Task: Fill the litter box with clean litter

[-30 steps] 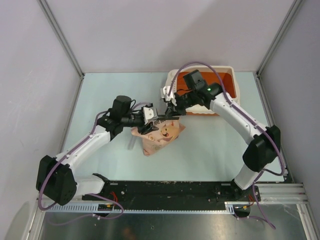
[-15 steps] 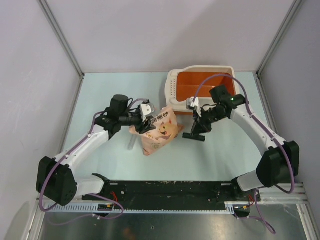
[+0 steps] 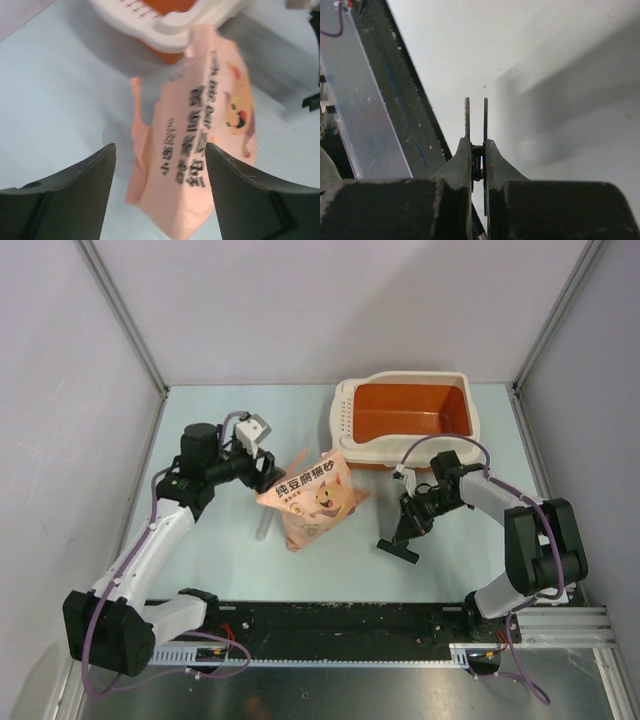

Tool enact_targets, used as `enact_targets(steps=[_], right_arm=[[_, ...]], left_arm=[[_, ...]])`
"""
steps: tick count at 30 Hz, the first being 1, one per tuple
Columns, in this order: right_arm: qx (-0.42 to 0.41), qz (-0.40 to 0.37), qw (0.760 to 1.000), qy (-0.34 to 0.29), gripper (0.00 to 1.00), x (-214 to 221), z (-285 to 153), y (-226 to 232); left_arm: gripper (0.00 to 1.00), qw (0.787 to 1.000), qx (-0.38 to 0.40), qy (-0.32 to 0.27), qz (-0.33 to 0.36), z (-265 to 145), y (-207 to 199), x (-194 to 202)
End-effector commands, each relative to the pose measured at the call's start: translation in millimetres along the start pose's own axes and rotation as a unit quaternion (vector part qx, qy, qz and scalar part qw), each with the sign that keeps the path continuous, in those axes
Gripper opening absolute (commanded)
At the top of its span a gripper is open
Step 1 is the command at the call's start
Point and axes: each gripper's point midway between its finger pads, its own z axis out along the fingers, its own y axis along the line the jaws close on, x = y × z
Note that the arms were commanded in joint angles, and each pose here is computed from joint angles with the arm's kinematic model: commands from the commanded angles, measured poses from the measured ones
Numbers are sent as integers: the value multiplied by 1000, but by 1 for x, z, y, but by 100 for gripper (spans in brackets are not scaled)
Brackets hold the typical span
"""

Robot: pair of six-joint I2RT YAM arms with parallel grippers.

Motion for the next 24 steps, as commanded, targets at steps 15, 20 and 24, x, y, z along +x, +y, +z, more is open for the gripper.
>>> enact_targets(steps=[15,20,24], right_arm=[[98,17,993,-62,100,-33,-30,-22],[116,-62,984,-124,100,-77,-51,7],[144,-95,968,-181,100,-117,-71,17]], left_arm=[[85,833,-31,43,-551,-10,33,104],[80,810,26,14,-586,11,40,99],[70,774,102,-3,-625,20,39,81]])
